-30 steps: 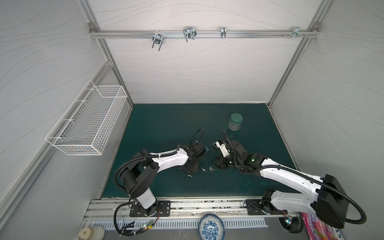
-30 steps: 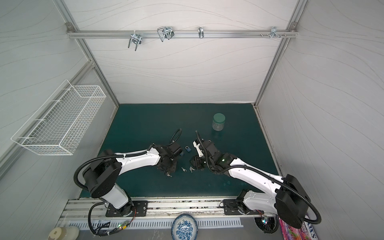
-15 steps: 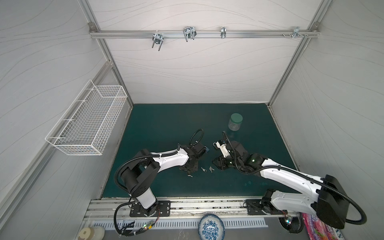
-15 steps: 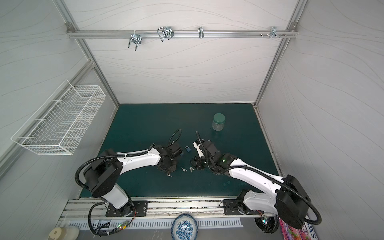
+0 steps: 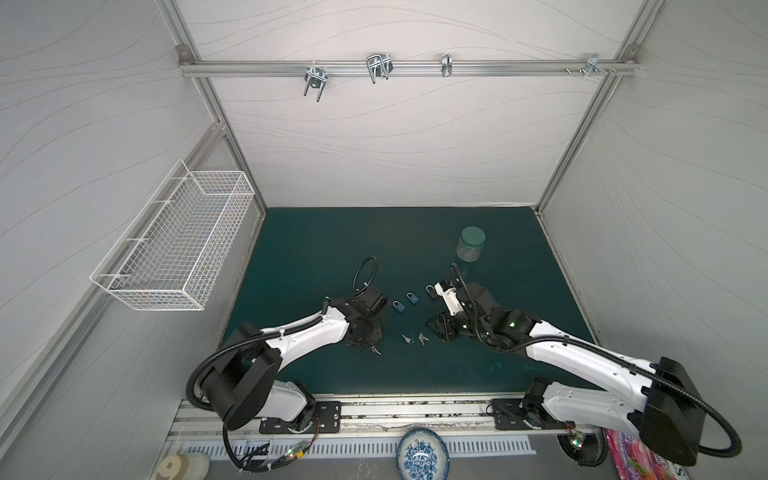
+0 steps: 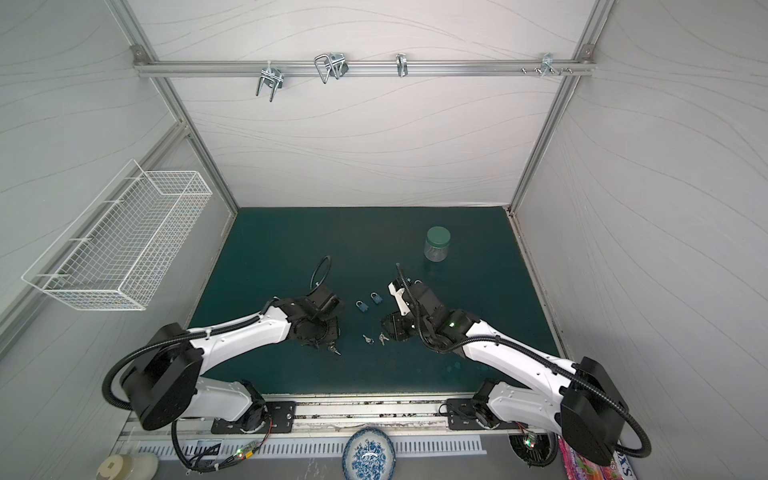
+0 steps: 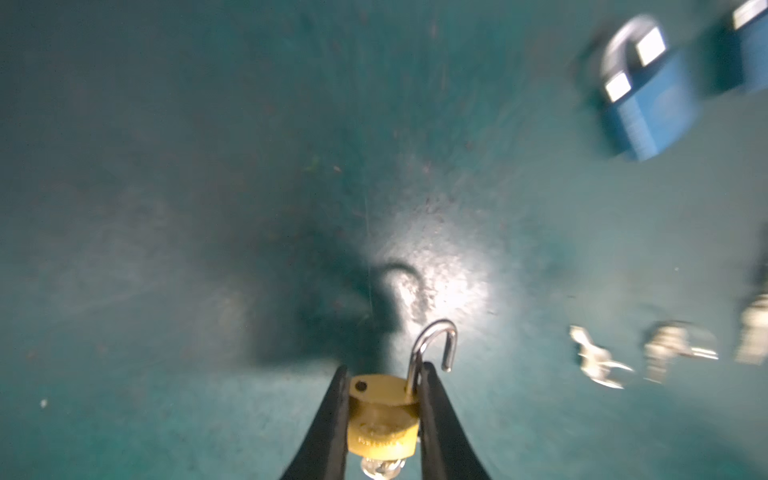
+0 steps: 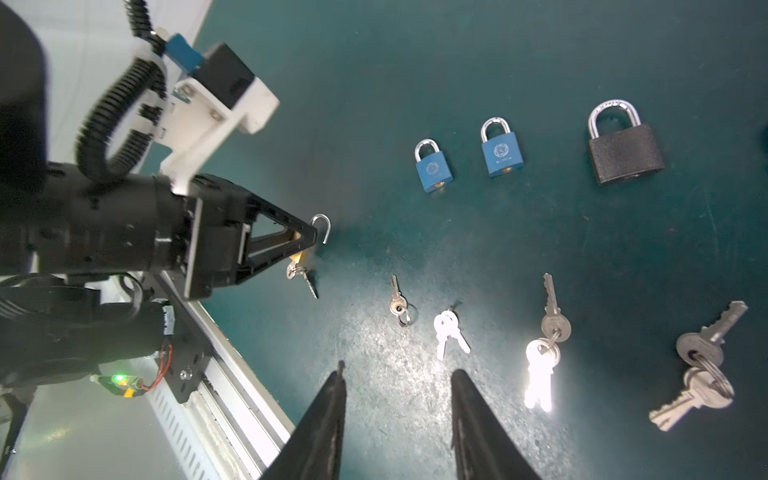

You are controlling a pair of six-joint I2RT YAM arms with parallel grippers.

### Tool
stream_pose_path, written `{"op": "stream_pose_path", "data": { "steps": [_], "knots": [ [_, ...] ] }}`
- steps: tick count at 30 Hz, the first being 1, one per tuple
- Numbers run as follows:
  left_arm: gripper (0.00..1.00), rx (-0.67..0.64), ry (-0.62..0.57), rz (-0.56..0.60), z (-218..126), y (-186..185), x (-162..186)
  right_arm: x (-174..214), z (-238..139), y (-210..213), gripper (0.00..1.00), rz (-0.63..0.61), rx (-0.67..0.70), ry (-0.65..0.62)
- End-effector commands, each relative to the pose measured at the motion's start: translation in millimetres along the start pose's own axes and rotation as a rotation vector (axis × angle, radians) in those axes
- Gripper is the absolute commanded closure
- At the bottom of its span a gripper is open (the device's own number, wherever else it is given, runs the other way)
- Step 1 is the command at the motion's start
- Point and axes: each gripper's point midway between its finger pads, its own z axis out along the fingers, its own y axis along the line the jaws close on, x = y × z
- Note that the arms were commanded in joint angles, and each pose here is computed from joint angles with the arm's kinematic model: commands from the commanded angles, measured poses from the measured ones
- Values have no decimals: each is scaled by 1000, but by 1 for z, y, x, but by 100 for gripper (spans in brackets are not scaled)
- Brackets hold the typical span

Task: Lock with the key

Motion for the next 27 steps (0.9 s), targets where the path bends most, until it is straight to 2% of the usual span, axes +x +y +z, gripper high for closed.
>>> {"op": "stream_pose_path", "data": {
  "steps": [1, 11, 14, 19, 27],
  "knots": [
    [82, 186, -86, -64, -28, -29, -21, -7, -8, 16, 57, -32, -79, -66],
    [88, 484, -205, -228, -108, -57, -39, -37, -40, 81, 52, -243, -297, -351],
    [89, 554, -243, -251, -133, -64, -45, -45, -44, 96, 52, -245, -350, -395],
    [90, 627, -262, -244, -158, -74, -47, -56, -43, 117, 51, -219, -420, -391],
    [90, 712, -265, -253, -175, -86, -47, -68, -25, 142, 53, -148, -470, -389]
  ]
}}
